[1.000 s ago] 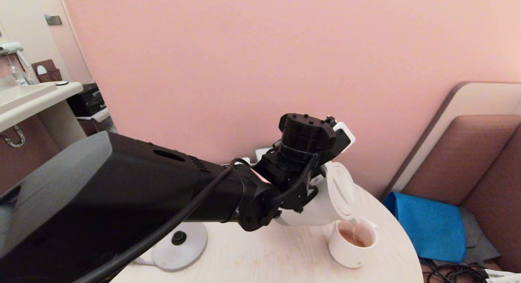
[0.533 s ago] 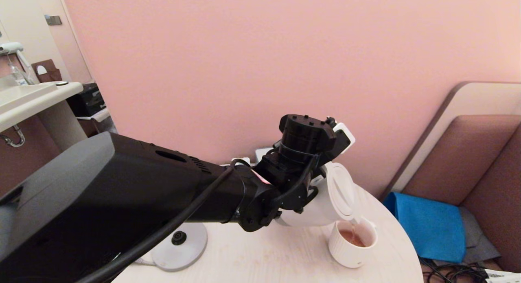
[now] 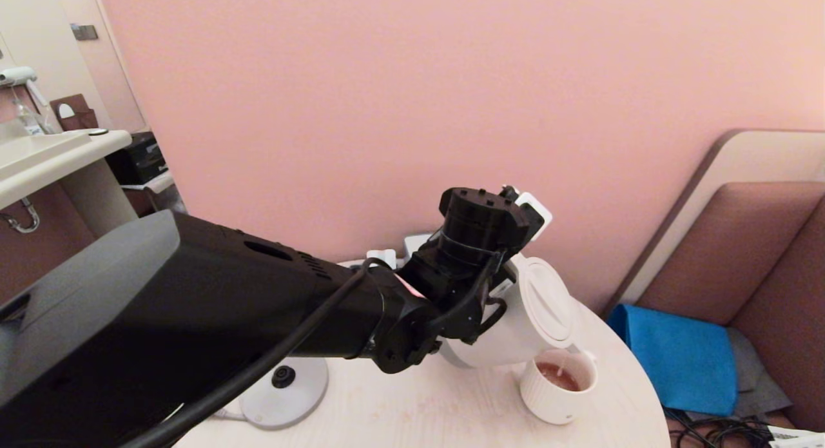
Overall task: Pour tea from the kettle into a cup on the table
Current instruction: Pour water into the cup, then put down the kettle on the table
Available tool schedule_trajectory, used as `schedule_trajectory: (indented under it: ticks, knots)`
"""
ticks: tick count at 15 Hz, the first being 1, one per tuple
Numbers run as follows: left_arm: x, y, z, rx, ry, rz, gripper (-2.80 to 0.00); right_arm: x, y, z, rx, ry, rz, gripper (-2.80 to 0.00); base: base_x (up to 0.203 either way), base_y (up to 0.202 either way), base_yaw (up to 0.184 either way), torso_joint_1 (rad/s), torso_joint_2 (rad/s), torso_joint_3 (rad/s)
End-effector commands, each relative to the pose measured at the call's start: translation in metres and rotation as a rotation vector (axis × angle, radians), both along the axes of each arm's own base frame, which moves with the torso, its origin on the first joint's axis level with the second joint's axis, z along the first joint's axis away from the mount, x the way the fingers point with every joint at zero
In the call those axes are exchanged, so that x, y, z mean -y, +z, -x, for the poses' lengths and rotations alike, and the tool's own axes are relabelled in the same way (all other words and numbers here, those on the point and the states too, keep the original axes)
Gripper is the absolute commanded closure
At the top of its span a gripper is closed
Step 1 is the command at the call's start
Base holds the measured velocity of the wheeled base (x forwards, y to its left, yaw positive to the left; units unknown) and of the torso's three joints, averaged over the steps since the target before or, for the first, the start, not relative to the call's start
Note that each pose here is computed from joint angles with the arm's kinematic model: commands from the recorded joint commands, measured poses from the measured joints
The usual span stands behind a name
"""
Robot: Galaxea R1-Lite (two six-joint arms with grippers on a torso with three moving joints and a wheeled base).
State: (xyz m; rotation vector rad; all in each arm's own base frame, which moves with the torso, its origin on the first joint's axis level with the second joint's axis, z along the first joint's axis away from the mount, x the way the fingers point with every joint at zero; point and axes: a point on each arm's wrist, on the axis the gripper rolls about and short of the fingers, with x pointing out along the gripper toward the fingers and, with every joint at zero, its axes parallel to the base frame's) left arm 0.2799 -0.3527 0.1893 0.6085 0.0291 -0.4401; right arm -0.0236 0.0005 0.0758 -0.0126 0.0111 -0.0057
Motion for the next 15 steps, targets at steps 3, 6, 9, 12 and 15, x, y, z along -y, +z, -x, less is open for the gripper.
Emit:
schedule_trajectory:
  ticks: [3,6,9,12,15]
  knots:
    - [-0.011,-0.004,0.004,-0.051,0.025,0.047,0.0,0.0,0.0,0.0,-0.001,0.001,0.001,0.0,0.0,0.0,0.0,0.0,0.0,0.0]
    - [-0.029,-0.011,0.004,-0.116,0.074,0.107,0.0,0.0,0.0,0.0,-0.001,0.0,-0.001,0.0,0.0,0.0,0.0,0.0,0.0,0.0]
    - [-0.053,-0.011,-0.002,-0.161,0.141,0.183,0.0,0.0,0.0,0.0,-0.001,0.001,0.001,0.0,0.0,0.0,0.0,0.0,0.0,0.0]
    - [-0.077,-0.009,0.0,-0.213,0.204,0.292,0.0,0.0,0.0,0.0,-0.002,0.0,0.001,0.0,0.0,0.0,0.0,0.0,0.0,0.0]
    - [-0.096,-0.007,0.013,-0.267,0.237,0.396,0.0,0.0,0.0,0.0,-0.002,0.001,0.001,0.0,0.0,0.0,0.0,0.0,0.0,0.0]
